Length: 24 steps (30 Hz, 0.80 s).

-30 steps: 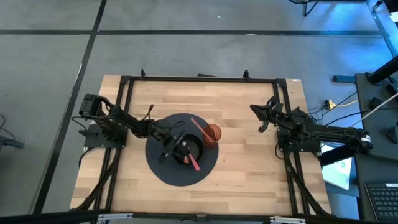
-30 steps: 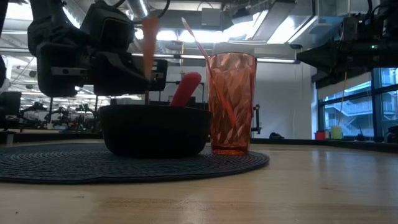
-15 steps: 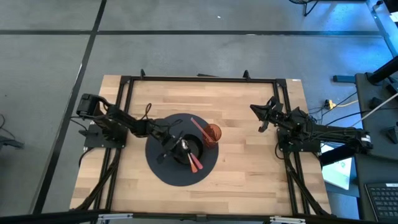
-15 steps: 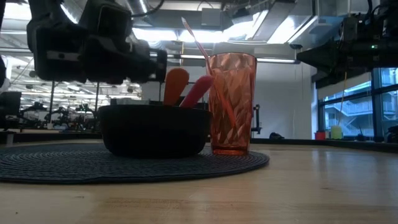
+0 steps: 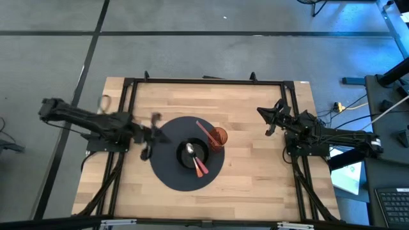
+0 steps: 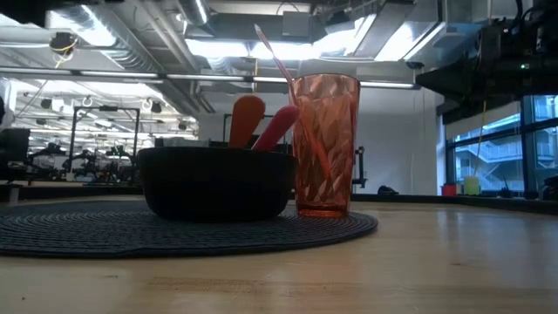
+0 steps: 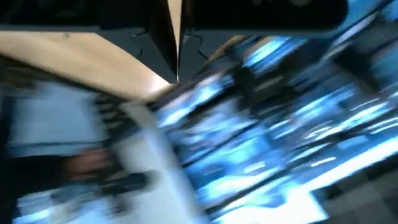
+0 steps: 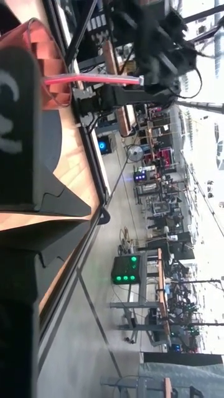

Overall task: Pick & Place Utensil
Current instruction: Return to Home Position

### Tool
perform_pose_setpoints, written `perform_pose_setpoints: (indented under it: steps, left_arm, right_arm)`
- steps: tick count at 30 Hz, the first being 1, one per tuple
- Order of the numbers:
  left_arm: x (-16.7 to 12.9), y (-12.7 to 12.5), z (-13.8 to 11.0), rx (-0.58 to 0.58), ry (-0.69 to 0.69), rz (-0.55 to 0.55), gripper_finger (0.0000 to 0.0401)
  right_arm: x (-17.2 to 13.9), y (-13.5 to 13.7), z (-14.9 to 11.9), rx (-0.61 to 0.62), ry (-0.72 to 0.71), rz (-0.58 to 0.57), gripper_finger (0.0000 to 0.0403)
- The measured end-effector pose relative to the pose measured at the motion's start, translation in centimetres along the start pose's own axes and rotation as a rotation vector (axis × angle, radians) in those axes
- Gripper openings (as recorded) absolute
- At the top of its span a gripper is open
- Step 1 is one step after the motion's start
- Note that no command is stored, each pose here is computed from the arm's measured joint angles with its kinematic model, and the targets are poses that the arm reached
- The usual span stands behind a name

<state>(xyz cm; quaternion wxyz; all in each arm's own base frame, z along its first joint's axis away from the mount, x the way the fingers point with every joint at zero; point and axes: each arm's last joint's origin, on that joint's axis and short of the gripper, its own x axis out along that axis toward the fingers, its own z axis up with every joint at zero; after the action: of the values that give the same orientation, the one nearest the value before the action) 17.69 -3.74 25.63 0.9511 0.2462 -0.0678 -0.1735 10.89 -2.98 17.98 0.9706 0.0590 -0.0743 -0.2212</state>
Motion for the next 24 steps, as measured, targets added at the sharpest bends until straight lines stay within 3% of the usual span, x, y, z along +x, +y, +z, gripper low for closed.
perform_pose_setpoints:
  steps: [4,7,11,15,21,24]
  left_arm:
    - [-3.9,1.2,1.2,-0.133,0.15,0.396,0.0004]
    - [-6.0,1.2,1.0,-0.249,0.237,0.559,0.0002]
    - [-7.5,0.9,0.5,-0.322,0.281,0.67,0.0002]
    - [-8.9,0.3,-0.2,-0.328,0.225,0.754,0.0002]
    - [-10.2,-1.4,-2.9,-0.324,0.157,0.803,0.0002]
    - [-10.3,-2.0,-4.2,-0.324,0.171,0.853,0.0002]
  right_arm:
    - [0.0,0.0,-0.1,-0.024,0.009,-0.007,0.0021]
    - [0.0,-0.1,-0.1,-0.018,0.013,-0.018,0.0021]
    - [0.0,0.0,-0.1,-0.025,0.006,-0.009,0.0021]
    - [0.1,0.4,1.1,-0.091,-0.008,0.096,0.0006]
    - [-0.3,1.2,4.0,-0.171,0.002,0.262,0.0003]
    - [-1.1,1.1,4.9,-0.153,0.011,0.272,0.0003]
